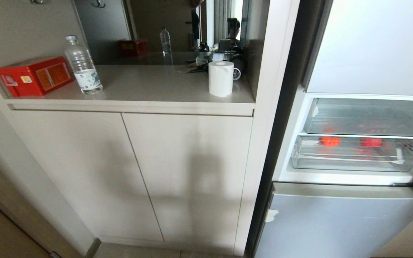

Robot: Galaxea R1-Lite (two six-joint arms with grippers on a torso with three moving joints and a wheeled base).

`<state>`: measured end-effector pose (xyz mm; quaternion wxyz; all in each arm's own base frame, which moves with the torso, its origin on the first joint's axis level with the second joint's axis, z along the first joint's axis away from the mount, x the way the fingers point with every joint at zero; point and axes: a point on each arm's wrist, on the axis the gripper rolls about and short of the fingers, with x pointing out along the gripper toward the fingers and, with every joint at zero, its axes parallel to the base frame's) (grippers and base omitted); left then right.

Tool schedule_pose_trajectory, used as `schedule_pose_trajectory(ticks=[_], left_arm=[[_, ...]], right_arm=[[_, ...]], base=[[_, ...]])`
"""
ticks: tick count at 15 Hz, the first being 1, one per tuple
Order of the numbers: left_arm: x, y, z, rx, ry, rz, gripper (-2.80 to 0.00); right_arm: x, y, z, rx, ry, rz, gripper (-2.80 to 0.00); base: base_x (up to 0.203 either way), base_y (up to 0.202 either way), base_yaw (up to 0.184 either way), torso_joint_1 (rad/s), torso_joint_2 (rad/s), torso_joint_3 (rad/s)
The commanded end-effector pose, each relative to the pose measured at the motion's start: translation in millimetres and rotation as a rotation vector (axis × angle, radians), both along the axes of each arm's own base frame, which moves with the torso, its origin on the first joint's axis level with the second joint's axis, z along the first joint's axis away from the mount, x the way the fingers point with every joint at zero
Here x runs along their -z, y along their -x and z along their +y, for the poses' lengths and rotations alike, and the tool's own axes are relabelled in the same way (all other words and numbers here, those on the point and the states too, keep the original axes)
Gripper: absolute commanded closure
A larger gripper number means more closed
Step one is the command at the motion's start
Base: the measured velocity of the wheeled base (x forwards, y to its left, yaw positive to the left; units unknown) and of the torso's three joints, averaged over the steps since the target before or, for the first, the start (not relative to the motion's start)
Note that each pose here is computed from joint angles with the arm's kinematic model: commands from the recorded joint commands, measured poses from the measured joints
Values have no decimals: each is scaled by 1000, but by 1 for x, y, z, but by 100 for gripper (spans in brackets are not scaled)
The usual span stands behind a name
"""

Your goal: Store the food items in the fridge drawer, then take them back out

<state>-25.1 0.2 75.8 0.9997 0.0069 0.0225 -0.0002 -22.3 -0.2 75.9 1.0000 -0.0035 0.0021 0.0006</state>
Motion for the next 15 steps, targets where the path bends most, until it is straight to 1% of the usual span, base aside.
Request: schedule_pose_trajectory(ticks=[1,5,7,9,11,13,15], left_arm=[[0,0,0,0,0,1,0],[0,0,0,0,0,0,0],[0,0,0,0,0,1,0],[0,0,0,0,0,0,0],[0,0,0,1,0,1,0],[0,0,0,0,0,0,0],[0,0,0,0,0,0,0]], right_arm=[[-2,-6,0,5,1,85,0],[-9,-33,0,-7,16,343,0],[-24,-61,0,-18,13,407,0],[-40,-102,0,-24,4,475,0],[-49,-149,0,-34,-8,538,0],[-51,-193,4,-64,-17,570,0],[-55,-233,14,-103,-27,567,0]], base=[[4,-3,68,9,5,1],[0,0,0,0,0,0],[0,0,0,0,0,0],[0,0,0,0,0,0],[0,0,0,0,0,0],[0,0,0,0,0,0],[0,0,0,0,0,0]])
